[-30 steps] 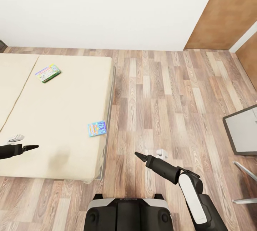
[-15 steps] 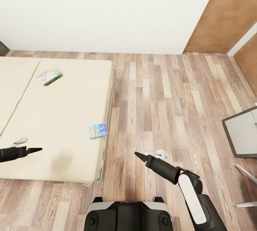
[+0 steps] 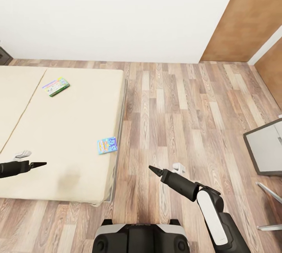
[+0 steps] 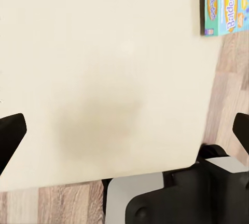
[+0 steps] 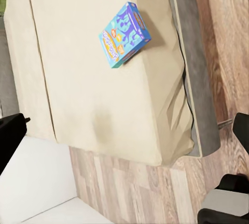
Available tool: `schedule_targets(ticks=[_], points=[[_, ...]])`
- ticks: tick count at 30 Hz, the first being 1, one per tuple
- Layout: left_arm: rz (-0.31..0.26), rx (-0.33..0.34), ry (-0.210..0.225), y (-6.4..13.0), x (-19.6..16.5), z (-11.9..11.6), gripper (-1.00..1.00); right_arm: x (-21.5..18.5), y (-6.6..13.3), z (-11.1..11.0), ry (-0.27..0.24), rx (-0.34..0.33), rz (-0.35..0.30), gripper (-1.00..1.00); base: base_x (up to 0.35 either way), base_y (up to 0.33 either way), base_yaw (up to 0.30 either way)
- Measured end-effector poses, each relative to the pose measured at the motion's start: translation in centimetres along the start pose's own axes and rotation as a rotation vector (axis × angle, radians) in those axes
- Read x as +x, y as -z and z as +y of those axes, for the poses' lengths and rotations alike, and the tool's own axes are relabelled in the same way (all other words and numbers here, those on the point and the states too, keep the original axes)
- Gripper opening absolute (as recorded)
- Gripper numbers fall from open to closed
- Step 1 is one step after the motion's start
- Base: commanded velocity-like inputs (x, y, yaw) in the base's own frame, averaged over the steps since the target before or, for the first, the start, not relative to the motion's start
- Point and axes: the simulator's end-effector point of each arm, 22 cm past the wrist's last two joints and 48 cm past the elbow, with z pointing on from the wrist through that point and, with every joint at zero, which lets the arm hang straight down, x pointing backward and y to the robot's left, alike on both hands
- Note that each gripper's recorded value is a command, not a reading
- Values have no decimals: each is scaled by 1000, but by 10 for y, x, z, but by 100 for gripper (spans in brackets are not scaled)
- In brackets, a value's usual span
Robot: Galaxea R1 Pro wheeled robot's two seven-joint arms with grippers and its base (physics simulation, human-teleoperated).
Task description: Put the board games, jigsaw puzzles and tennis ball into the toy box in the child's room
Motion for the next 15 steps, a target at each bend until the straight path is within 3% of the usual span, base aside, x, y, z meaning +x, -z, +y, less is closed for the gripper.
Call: schedule_targets(ticks=[15], points=[[-23, 2, -10, 8, -10, -6, 100, -4, 2, 14, 16, -16, -13, 100, 0, 0, 0]])
